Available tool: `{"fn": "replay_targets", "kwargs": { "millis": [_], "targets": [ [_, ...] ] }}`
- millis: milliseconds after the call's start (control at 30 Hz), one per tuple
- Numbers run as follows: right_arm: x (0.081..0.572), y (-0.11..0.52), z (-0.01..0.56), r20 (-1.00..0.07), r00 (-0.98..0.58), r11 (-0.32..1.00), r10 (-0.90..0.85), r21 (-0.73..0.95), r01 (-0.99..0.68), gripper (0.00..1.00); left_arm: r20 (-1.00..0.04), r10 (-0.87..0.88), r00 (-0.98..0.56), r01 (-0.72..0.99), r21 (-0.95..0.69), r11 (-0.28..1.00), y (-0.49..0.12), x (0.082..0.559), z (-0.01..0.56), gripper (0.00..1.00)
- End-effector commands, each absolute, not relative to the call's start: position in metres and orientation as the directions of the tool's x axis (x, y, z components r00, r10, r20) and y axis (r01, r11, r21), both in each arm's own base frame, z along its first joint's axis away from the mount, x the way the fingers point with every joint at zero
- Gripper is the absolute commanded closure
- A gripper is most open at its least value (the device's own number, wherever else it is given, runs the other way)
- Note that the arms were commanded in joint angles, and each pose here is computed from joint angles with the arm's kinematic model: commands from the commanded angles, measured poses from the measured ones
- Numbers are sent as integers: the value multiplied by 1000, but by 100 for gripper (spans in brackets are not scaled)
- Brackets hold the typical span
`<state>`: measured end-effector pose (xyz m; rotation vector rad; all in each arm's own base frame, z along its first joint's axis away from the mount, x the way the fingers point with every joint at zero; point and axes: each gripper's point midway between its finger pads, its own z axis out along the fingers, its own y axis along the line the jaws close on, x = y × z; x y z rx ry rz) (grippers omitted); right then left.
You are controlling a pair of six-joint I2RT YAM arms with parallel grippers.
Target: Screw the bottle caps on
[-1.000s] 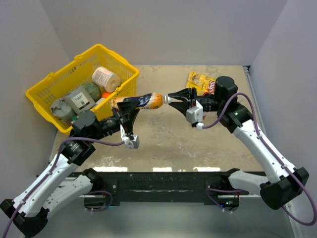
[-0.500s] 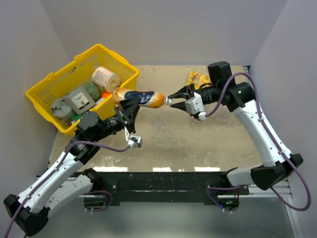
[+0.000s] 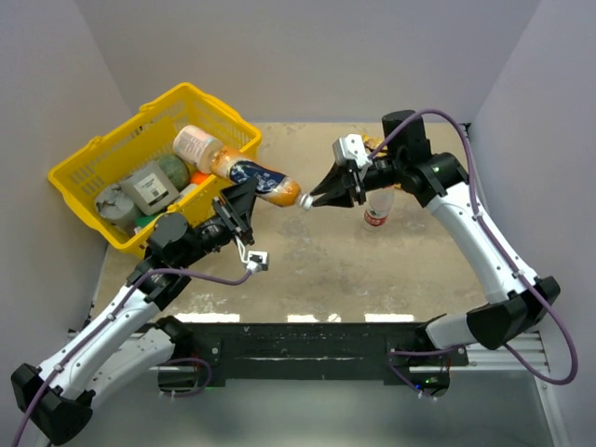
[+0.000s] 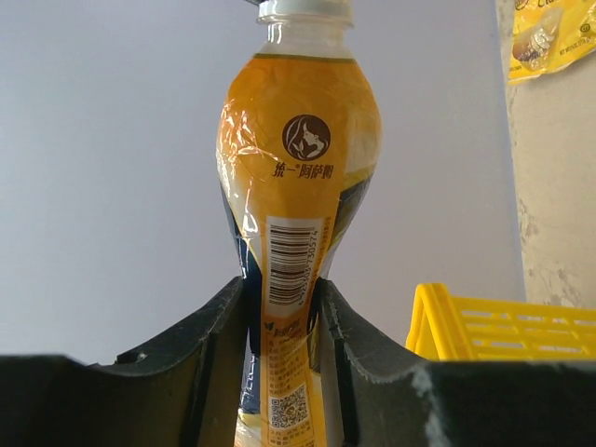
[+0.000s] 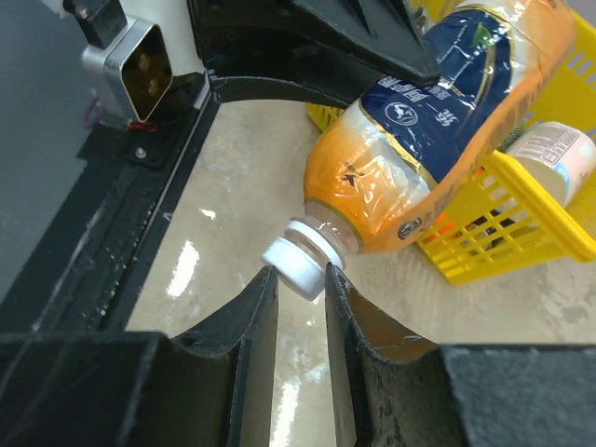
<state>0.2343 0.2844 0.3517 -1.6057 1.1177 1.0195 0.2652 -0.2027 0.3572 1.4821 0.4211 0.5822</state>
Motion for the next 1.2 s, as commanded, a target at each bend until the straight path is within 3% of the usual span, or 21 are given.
{"fn": "replay_targets", "kwargs": {
  "millis": [0,67,100,167,200,267,300,333,367,400,467,533,700,1167],
  "targets": [
    [248,289,398,-969,223,-63,-108,-217,-974,98,92,553,828,-119,993,12,-204,244,360,100],
    [257,285,398,-979,157,-15,-128,-156,-988,78,72,566,822,-89,996,2,-199,241,354,100],
    [264,283,396,-982,124,14,-140,-127,-992,63,23,587,809,-47,999,25,-194,243,352,100],
    [277,271,408,-987,92,72,-132,-102,-992,56,-72,612,788,63,997,37,-188,244,342,100],
    [278,267,408,-985,109,66,-134,-119,-991,53,-169,627,761,151,985,82,-184,246,338,100],
    [272,258,398,-938,292,20,-185,-301,-953,47,-277,631,725,272,956,107,-183,245,332,100],
    [267,255,394,-911,365,-1,-193,-372,-928,39,-348,621,702,338,931,139,-184,243,328,100],
    [259,250,405,-823,538,-19,-181,-544,-839,35,-389,615,686,374,913,159,-185,243,327,100],
    [254,253,383,-806,560,-33,-191,-565,-824,29,-426,605,673,400,897,188,-185,241,331,100],
    [258,251,381,-766,605,3,-216,-621,-784,16,-491,590,642,454,863,224,-187,240,328,100],
    [246,253,386,-645,746,43,-168,-761,-648,10,-542,568,620,487,833,263,-189,240,332,100],
    [243,256,387,-565,810,63,-158,-825,-562,11,-580,543,607,516,808,286,-192,238,333,100],
    [240,268,392,-572,811,20,-125,-818,-575,24,-603,522,604,536,791,294,-198,240,344,100],
    [238,286,386,-540,835,-36,-106,-837,-546,44,-601,511,614,525,795,304,-204,247,351,100]
  ]
}}
